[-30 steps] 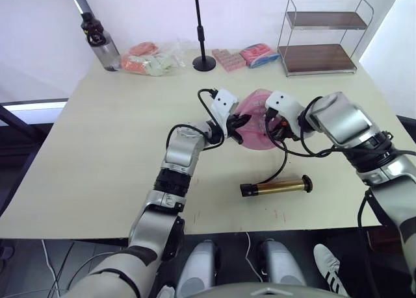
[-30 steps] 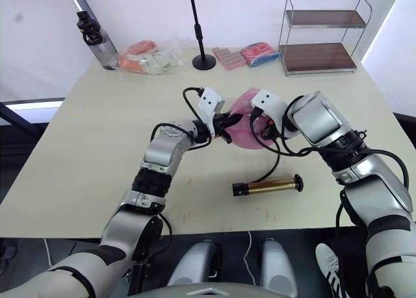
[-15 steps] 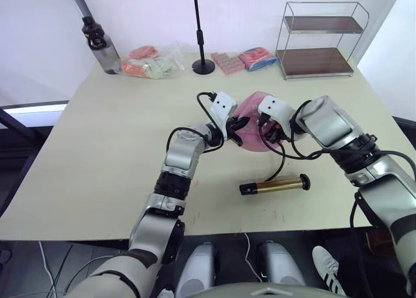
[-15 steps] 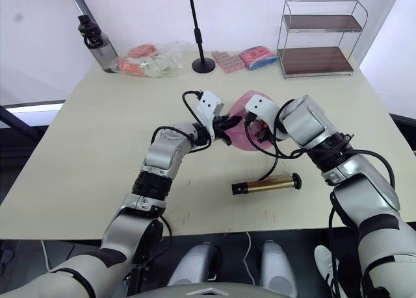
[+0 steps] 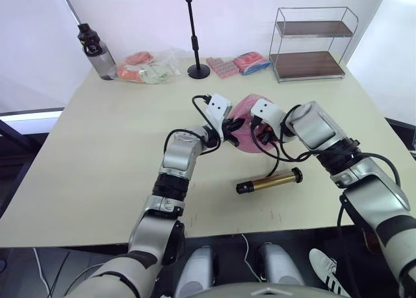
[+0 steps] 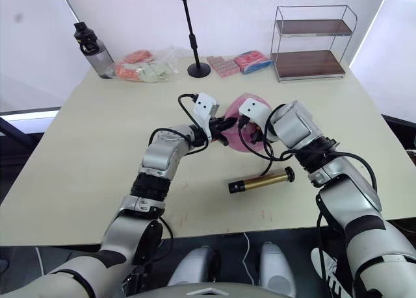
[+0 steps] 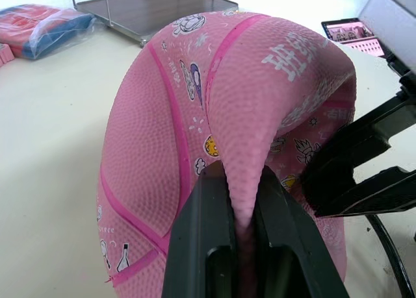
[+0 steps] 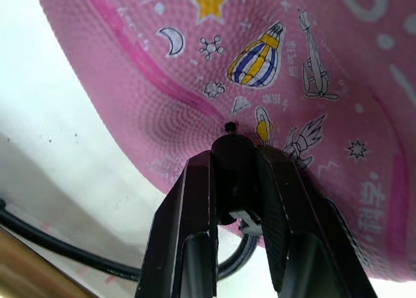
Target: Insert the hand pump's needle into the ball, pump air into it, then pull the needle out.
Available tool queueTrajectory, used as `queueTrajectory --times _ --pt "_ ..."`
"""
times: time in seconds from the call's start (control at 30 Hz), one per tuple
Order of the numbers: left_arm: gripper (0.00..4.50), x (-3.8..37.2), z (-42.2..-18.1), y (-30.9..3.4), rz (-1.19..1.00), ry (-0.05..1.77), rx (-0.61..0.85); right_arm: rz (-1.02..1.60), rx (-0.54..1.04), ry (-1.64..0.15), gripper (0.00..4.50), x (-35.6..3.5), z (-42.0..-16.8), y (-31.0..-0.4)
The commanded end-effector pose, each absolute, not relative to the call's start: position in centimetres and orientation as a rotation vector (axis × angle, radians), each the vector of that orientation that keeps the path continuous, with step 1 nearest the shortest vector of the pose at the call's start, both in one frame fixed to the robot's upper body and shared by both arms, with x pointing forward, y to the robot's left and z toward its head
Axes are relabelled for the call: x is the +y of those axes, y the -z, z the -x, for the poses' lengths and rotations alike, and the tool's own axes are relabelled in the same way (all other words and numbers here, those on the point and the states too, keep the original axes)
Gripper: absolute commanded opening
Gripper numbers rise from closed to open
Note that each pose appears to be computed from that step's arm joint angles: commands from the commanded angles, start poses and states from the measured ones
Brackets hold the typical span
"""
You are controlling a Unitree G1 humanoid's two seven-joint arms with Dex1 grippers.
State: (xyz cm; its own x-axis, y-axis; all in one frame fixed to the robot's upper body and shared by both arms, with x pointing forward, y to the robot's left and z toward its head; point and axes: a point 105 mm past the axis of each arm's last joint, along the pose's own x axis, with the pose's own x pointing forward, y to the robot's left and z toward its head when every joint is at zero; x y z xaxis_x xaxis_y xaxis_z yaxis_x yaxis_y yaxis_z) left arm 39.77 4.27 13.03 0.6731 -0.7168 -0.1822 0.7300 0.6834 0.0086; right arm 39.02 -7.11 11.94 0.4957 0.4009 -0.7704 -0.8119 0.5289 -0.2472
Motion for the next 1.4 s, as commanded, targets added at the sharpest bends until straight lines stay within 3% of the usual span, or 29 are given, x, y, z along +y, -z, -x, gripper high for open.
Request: queueTrajectory --times 0.03,0.37,1.03,1.1,1.13,1.23,1.4 --pt "0.01 0.1 -37.5 -10.9 -0.033 0.971 0.249 0.663 0.680 -0.920 0.32 -3.8 -37.9 -10.7" --pt "0.01 0.4 -37.6 -10.6 -0.041 0.965 0.255 0.687 0.677 -0.913 0.32 -4.4 -37.7 -10.3" --pt "0.01 1.1 -37.9 -10.2 -0.068 0.959 0.257 0.595 0.474 -0.857 0.32 -9.4 -36.7 -14.7" --pt "0.00 1.0 -37.9 -10.2 -0.070 0.961 0.257 0.588 0.459 -0.861 1.34 -9.7 -36.6 -14.8" --pt "0.00 1.0 -37.9 -10.2 -0.071 0.962 0.257 0.588 0.456 -0.864 1.64 -9.8 -36.6 -14.9" --pt "0.00 1.0 -37.8 -10.1 -0.075 0.966 0.257 0.569 0.452 -0.854 3.31 -10.8 -36.2 -15.5" --pt "0.00 0.9 -37.7 -10.1 -0.074 0.971 0.258 0.507 0.416 -0.867 3.31 -12.2 -35.5 -17.1"
